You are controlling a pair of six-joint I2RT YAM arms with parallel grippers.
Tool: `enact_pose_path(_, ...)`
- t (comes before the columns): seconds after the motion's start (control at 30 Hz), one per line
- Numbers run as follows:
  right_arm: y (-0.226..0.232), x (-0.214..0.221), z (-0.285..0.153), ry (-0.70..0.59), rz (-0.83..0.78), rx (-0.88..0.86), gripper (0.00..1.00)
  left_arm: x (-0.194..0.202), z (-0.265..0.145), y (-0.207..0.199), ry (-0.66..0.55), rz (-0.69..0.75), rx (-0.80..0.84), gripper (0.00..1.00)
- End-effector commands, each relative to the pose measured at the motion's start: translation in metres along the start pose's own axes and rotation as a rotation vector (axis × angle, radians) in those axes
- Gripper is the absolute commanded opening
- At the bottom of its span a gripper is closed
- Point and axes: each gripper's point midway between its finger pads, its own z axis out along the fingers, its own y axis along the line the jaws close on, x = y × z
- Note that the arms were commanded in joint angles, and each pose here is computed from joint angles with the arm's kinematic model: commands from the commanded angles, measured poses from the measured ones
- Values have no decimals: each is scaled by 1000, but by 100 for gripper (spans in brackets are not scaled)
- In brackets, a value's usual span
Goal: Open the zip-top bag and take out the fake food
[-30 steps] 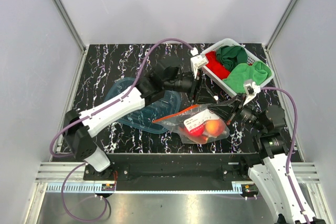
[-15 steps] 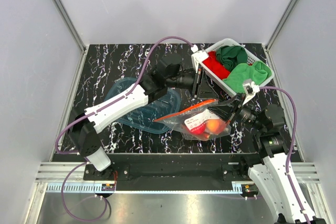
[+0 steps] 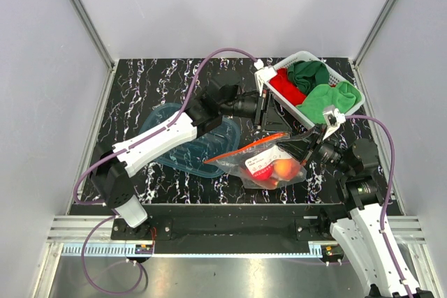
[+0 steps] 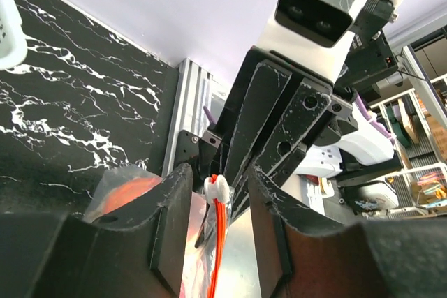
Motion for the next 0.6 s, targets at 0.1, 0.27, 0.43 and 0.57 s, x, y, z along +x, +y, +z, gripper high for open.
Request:
enact_pose_path(0.1,14,-13,-1,-32,-69,-48,0,-2,-9,-15,18,17,40,29)
enact_pose_path(0.27,15,-13,-1,-33,-71,-49,0,-4,-12,-16,12,22,35,4)
enact_pose_path(0.43,13,-12,-1,-30,-60,-42,0,-9,-18,-18,-3,33,24,0)
enact_pose_path(0.57,12,-12,3,-5,-20,-50,17,-8,-19,-21,4,38,39,0)
